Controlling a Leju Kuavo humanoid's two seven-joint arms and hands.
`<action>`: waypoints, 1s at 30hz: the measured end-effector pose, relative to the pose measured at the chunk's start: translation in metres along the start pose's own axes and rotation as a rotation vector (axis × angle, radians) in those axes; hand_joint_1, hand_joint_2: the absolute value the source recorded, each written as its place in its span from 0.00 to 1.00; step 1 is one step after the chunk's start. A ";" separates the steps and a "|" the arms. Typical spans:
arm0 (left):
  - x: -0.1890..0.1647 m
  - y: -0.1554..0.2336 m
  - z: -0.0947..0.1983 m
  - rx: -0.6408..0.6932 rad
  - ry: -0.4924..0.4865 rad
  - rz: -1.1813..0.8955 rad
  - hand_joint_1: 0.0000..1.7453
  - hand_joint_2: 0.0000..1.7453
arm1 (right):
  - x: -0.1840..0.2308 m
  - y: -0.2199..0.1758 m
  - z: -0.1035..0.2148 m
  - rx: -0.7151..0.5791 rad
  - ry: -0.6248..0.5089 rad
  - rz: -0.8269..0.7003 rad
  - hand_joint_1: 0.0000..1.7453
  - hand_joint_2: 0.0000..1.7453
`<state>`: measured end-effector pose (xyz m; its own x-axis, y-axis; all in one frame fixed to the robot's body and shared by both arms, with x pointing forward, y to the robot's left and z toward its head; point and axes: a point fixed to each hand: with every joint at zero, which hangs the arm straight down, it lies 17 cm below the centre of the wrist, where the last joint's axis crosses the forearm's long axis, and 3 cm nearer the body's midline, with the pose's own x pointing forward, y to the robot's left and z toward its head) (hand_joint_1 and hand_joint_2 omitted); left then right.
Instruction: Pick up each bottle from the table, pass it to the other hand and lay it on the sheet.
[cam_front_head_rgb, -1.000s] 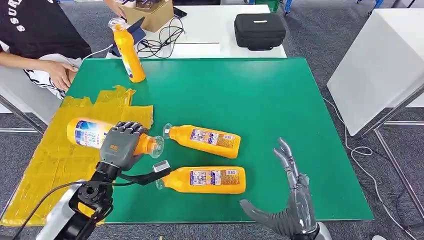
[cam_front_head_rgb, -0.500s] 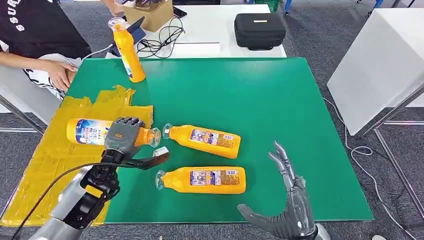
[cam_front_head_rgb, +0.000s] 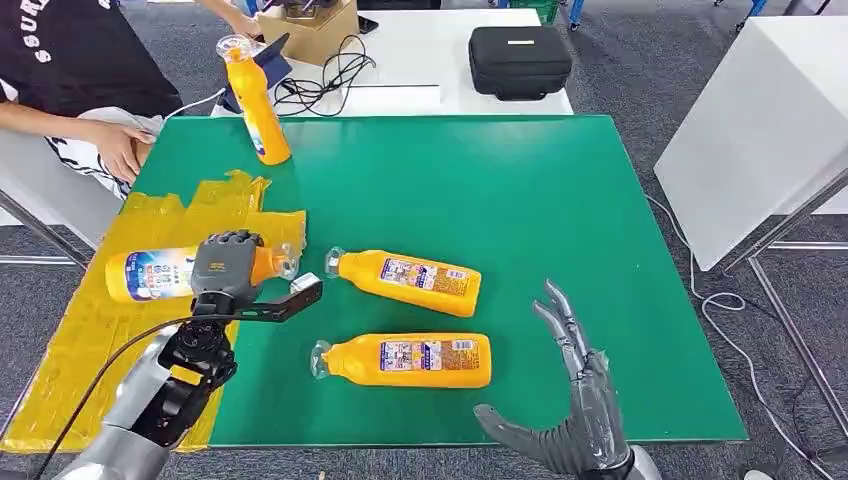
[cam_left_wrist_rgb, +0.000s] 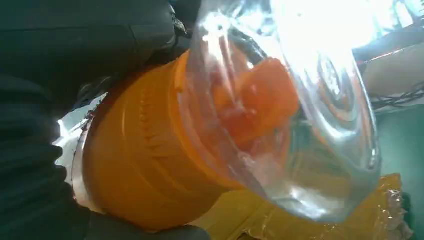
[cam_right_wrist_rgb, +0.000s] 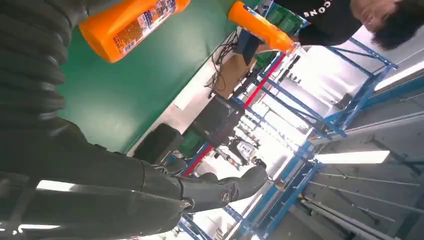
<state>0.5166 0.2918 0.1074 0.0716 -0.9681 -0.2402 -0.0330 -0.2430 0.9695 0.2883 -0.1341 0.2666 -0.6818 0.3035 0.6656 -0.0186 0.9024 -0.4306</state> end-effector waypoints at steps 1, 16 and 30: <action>-0.002 -0.002 0.000 -0.009 0.014 -0.003 0.00 1.00 | 0.000 0.000 0.000 0.000 -0.001 0.001 0.00 1.00; 0.027 -0.040 0.022 -0.174 -0.078 0.121 0.00 1.00 | -0.003 -0.001 -0.002 0.002 0.008 0.010 0.00 1.00; 0.064 -0.027 0.031 -0.194 -0.138 0.460 0.00 1.00 | -0.008 0.000 0.002 0.004 0.037 0.032 0.00 1.00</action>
<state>0.4915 0.2344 0.0642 -0.0399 -0.9743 0.2216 0.1559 0.2130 0.9645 0.2927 -0.1372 0.2602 -0.6544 0.3433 0.6738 -0.0006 0.8908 -0.4545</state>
